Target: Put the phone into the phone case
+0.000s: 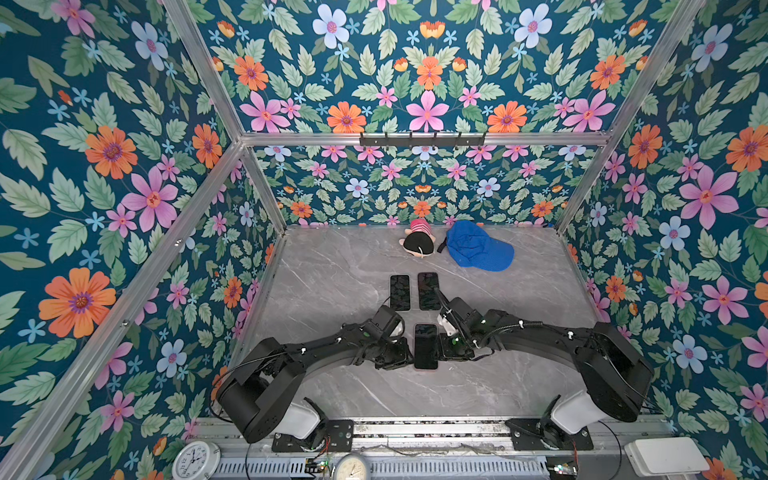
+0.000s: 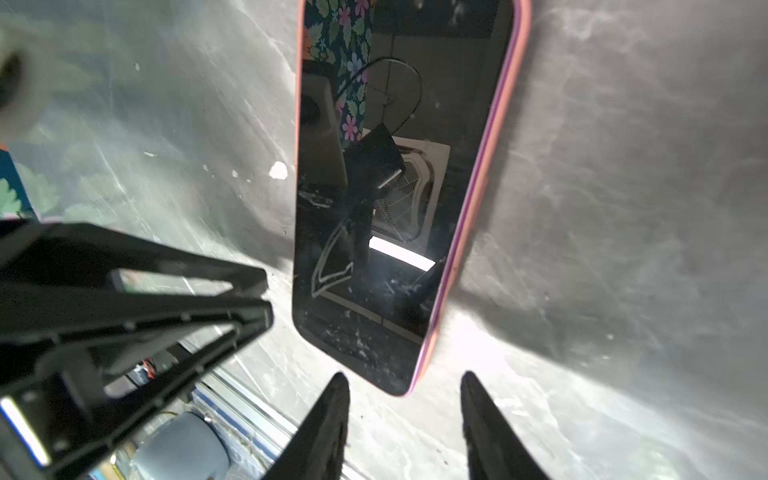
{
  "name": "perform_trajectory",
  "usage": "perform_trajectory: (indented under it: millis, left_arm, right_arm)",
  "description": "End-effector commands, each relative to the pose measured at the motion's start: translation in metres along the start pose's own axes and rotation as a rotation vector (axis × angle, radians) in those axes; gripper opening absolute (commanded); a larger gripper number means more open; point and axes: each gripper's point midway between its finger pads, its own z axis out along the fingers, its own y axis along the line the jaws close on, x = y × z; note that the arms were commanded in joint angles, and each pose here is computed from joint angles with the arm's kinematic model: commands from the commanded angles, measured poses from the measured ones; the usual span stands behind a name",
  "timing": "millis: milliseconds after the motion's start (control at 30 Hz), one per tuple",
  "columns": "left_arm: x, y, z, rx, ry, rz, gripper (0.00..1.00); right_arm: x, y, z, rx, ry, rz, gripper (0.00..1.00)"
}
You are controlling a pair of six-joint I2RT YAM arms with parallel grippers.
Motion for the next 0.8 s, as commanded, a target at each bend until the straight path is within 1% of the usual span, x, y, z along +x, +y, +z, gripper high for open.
perform_trajectory:
  millis: [0,267,467,767]
  left_arm:
    - [0.007,-0.005,0.005,0.013,0.038,-0.036,0.30]
    - [0.007,-0.005,0.014,-0.004,0.052,-0.041,0.18]
    - [0.005,0.001,0.016,-0.049,0.055,-0.027,0.10]
    - [0.008,0.012,0.020,-0.085,0.062,-0.031,0.05]
  right_arm:
    - [-0.002,0.004,0.002,-0.021,-0.015,0.027,0.45]
    - [0.004,0.006,0.008,-0.041,0.000,0.015,0.45]
    - [0.007,0.009,0.012,-0.045,0.010,0.007,0.45]
    - [0.009,0.010,0.017,-0.039,0.024,0.001,0.45]
